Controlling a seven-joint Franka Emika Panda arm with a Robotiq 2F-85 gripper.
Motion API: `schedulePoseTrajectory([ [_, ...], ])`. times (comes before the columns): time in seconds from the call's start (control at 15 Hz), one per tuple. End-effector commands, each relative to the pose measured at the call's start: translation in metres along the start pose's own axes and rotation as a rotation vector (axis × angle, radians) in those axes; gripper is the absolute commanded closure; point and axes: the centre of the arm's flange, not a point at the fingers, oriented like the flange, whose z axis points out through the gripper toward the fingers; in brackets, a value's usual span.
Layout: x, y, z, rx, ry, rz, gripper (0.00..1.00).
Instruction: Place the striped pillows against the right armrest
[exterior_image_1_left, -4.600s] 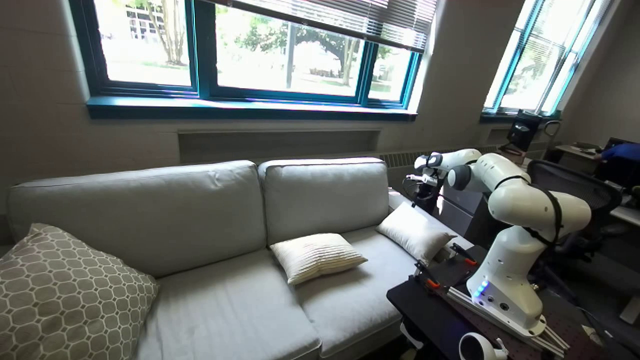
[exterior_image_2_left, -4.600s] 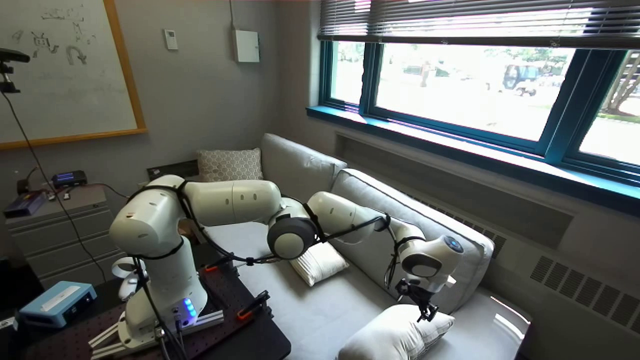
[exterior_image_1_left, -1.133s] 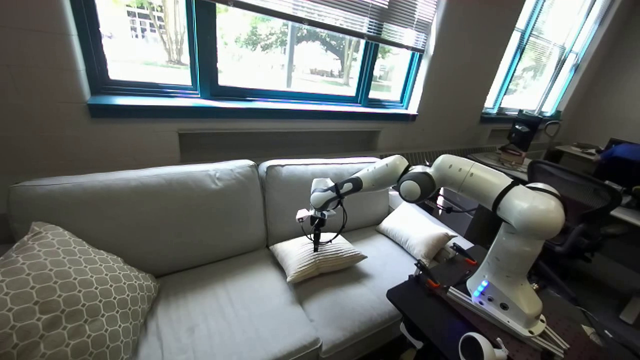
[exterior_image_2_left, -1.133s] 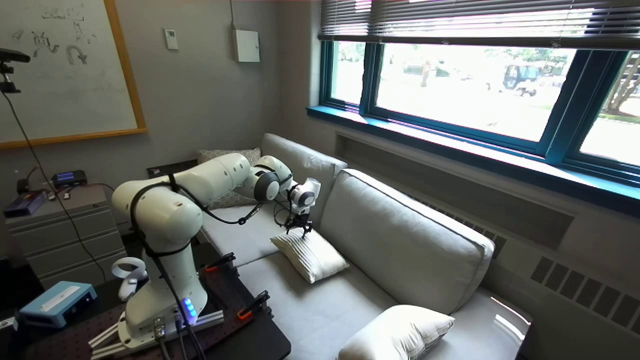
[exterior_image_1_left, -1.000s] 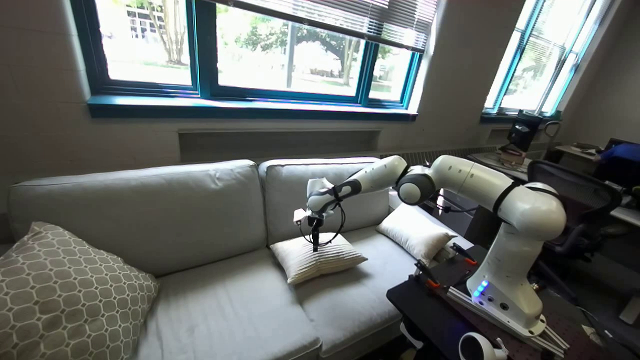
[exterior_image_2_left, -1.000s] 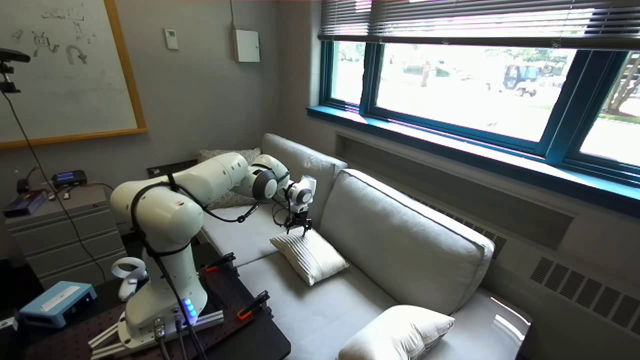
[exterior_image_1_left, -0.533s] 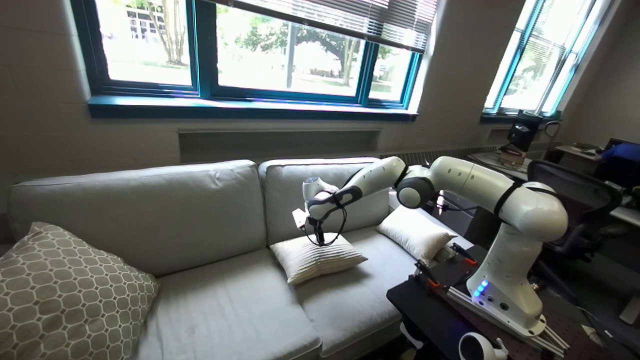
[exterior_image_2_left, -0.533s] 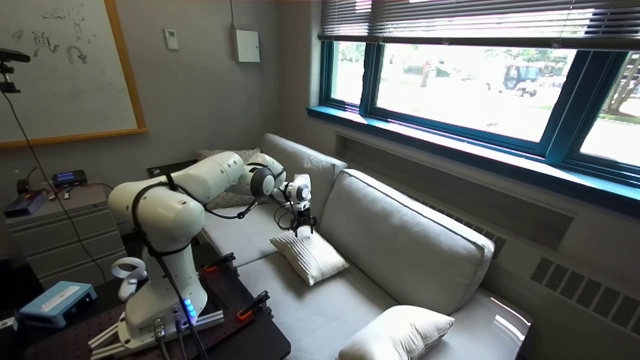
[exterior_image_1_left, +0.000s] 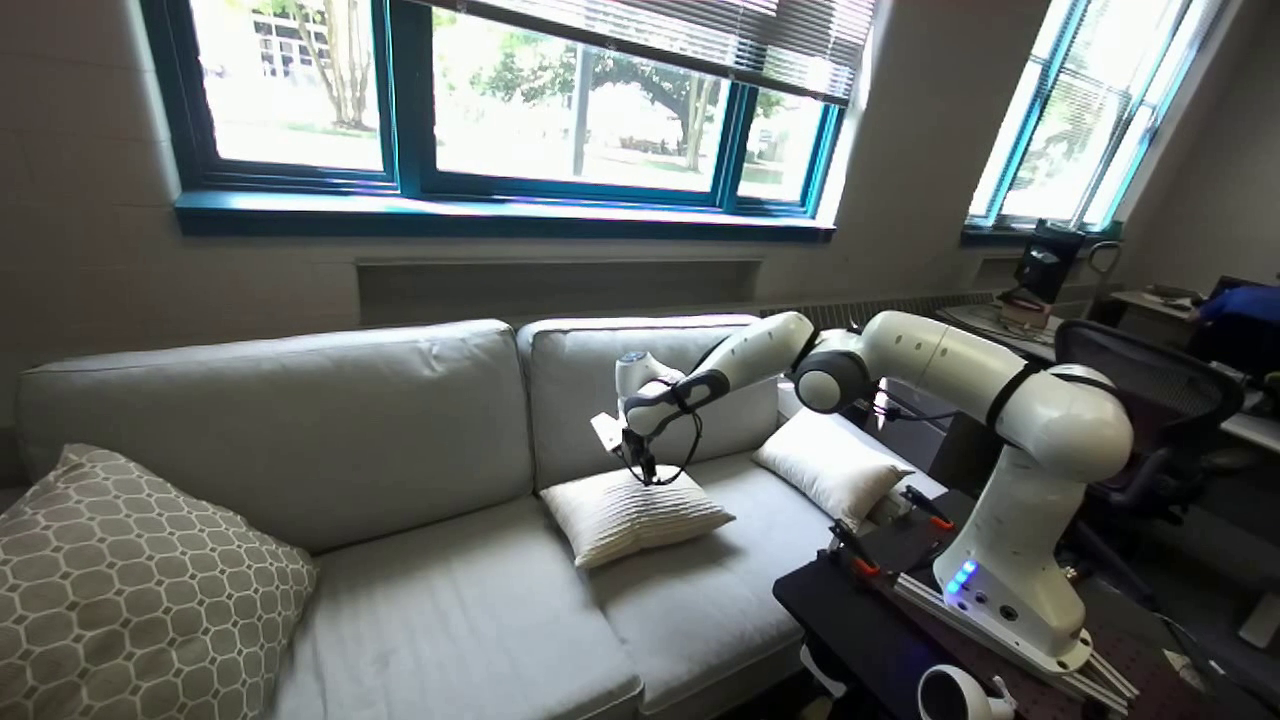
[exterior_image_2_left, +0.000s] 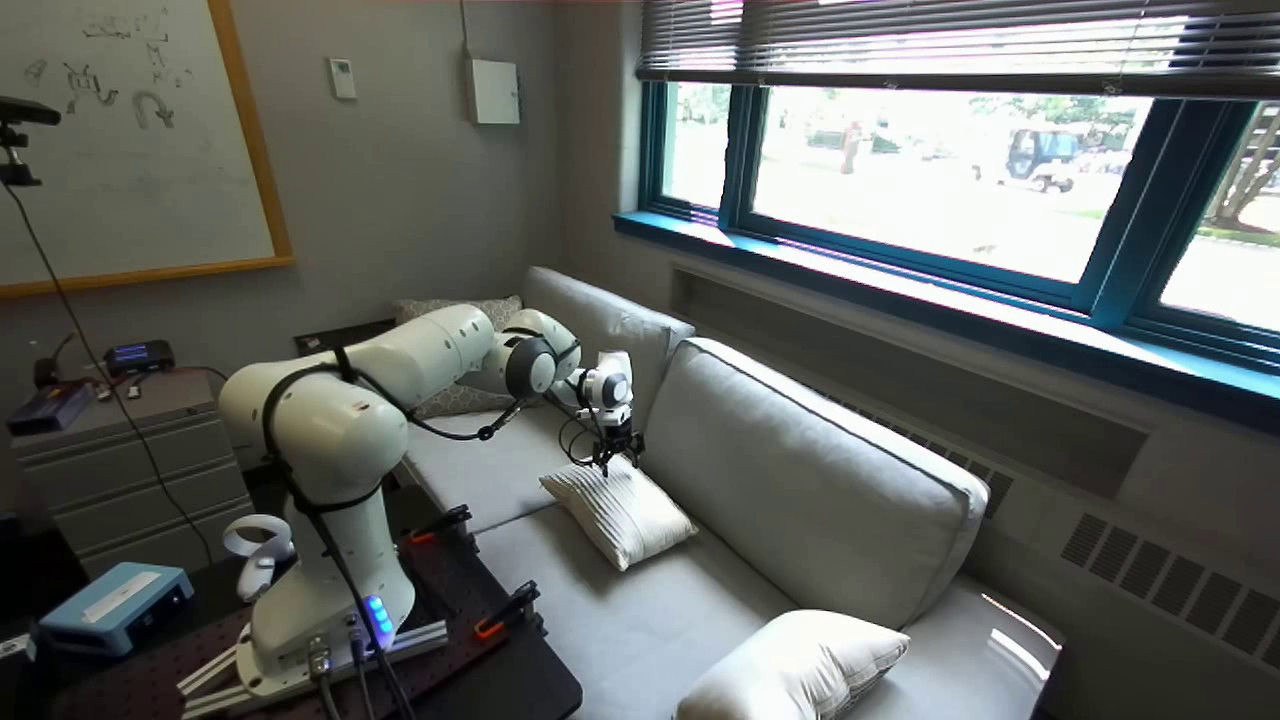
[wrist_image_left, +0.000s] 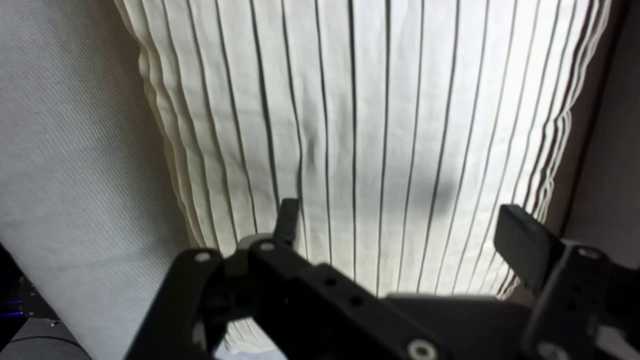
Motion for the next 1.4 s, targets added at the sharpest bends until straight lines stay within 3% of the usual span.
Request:
schedulePoseTrajectory([
  [0.0, 0.005, -0.003, 0.002, -0.033, -0.07, -0.002, 0.0],
  [0.4, 0.004, -0.027, 0.023, -0.077, -0.203, 0.046, 0.0],
  [0.8, -0.009, -0.034, 0.055, -0.06, -0.114, 0.164, 0.0],
  [1.07, -0.039, -0.017, 0.081, -0.128, -0.084, 0.148, 0.0],
  [1.33, -0.041, -0.006, 0.096, -0.185, -0.057, 0.14, 0.0],
])
